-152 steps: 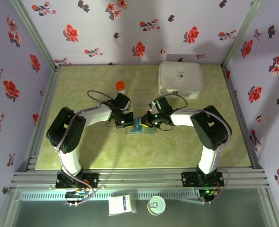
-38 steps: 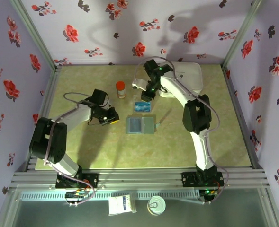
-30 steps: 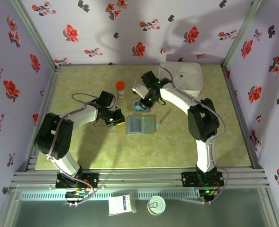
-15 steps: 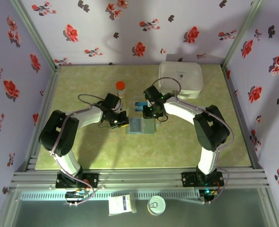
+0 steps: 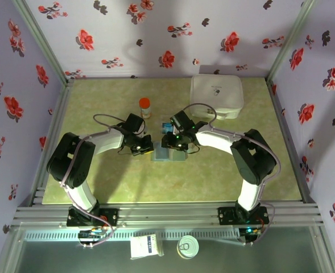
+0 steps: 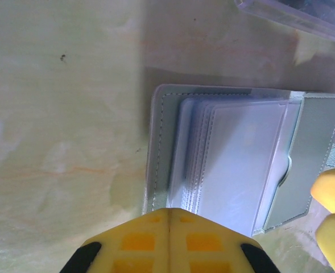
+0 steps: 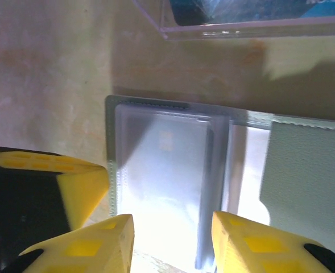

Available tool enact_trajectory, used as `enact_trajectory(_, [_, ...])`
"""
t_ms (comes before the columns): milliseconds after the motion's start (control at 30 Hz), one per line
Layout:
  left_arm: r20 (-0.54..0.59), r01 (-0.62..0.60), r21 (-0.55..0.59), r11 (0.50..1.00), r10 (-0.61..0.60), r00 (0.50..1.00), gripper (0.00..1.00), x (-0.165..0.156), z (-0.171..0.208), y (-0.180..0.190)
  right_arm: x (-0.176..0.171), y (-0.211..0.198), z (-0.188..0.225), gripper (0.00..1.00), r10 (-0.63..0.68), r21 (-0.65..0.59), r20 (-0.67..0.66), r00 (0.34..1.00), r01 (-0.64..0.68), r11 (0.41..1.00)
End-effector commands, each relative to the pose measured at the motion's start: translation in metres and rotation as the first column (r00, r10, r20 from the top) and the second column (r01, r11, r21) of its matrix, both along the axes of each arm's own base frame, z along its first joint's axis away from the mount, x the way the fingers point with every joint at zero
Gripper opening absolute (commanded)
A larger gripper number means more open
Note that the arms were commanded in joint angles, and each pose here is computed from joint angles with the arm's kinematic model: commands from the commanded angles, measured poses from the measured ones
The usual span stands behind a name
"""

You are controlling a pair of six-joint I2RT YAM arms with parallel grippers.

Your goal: Take the credit cards out of the card holder

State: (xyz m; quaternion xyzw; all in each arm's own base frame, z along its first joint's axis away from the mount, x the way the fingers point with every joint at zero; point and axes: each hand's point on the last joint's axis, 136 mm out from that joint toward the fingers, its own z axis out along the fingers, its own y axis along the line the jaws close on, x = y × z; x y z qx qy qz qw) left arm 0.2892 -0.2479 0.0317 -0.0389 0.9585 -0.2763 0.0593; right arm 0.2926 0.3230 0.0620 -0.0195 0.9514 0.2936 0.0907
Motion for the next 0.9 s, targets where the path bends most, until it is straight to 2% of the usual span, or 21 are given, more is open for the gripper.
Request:
enact_trajectory(0, [-0.018, 0.006, 0.034, 0.999, -0.005, 1.000, 0.00, -0.003, -0.009, 0.004, 0.001, 0.016, 0.009, 0.42, -0.004, 0.098, -0.016, 1.000, 0.005, 0.995])
enact_trajectory(267, [-0.027, 0.005, 0.056, 0.998, -0.004, 1.000, 0.00, -0.005, -0.014, 0.008, 0.001, 0.025, 0.002, 0.39, -0.014, 0.133, -0.066, 0.998, 0.023, 0.991])
enact_trajectory(700, [-0.041, 0.022, 0.084, 0.996, -0.019, 0.999, 0.00, -0.008, -0.020, 0.012, -0.004, 0.015, -0.017, 0.36, -0.016, 0.058, -0.103, 0.995, 0.022, 0.998])
enact_trajectory(867, [-0.043, 0.020, 0.088, 0.996, -0.016, 0.999, 0.00, -0.008, -0.021, 0.012, -0.004, 0.019, -0.020, 0.31, 0.001, 0.069, -0.110, 0.994, 0.007, 0.998])
